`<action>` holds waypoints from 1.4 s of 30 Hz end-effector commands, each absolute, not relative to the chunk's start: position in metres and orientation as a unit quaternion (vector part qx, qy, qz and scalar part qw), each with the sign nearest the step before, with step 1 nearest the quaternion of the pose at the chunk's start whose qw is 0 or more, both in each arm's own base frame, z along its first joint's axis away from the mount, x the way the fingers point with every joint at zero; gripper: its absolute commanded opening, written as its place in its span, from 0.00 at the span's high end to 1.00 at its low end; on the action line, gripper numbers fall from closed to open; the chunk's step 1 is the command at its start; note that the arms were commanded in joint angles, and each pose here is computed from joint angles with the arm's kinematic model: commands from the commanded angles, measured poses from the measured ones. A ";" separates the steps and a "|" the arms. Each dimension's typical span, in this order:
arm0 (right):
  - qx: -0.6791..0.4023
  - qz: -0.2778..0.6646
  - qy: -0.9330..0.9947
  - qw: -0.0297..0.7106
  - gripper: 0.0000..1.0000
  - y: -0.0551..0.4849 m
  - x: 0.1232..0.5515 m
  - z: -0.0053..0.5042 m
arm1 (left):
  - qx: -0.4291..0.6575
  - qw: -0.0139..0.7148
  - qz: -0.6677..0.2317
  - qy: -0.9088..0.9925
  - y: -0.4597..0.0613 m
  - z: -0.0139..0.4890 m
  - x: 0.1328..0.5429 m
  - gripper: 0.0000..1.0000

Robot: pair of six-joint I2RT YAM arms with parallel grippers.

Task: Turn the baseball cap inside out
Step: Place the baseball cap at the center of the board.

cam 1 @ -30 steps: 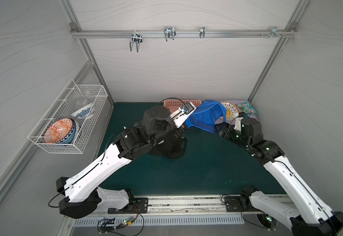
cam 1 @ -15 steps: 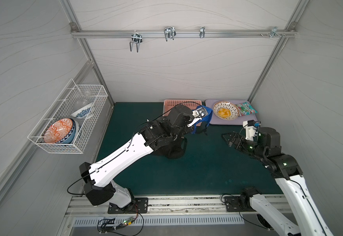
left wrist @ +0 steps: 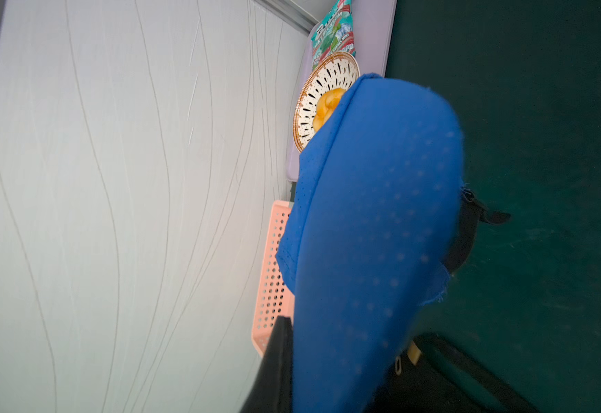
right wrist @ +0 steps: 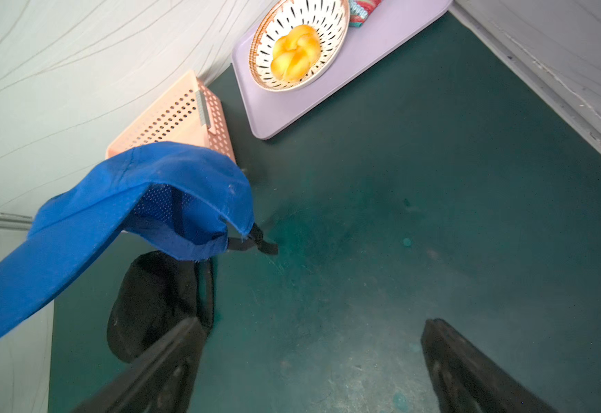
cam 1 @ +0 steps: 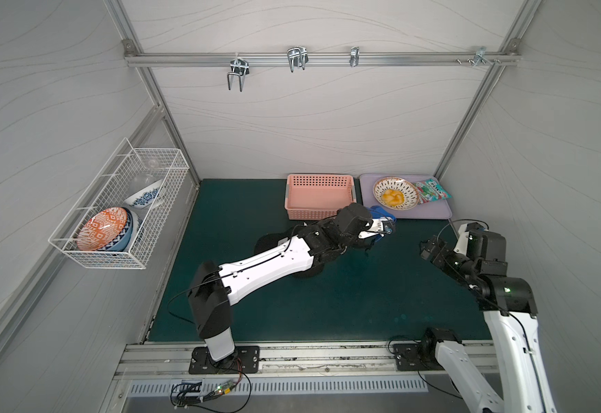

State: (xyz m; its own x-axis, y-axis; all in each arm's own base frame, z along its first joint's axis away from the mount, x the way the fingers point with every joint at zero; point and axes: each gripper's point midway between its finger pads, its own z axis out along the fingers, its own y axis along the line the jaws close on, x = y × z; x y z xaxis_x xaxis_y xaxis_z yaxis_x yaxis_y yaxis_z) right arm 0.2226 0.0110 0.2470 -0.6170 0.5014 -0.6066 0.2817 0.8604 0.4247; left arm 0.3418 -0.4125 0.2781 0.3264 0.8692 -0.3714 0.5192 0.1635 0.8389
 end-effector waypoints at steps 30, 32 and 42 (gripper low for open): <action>0.228 0.213 0.879 0.360 0.01 0.021 0.232 0.232 | 0.615 0.514 0.014 0.598 -0.326 0.124 0.208 0.00; 0.218 0.213 0.880 0.365 0.01 0.022 0.232 0.237 | 0.627 0.474 -0.023 0.618 -0.312 0.120 0.188 0.00; 0.167 0.307 0.877 0.330 0.01 0.056 0.237 0.231 | 0.664 0.321 -0.118 0.665 -0.270 0.091 0.123 0.00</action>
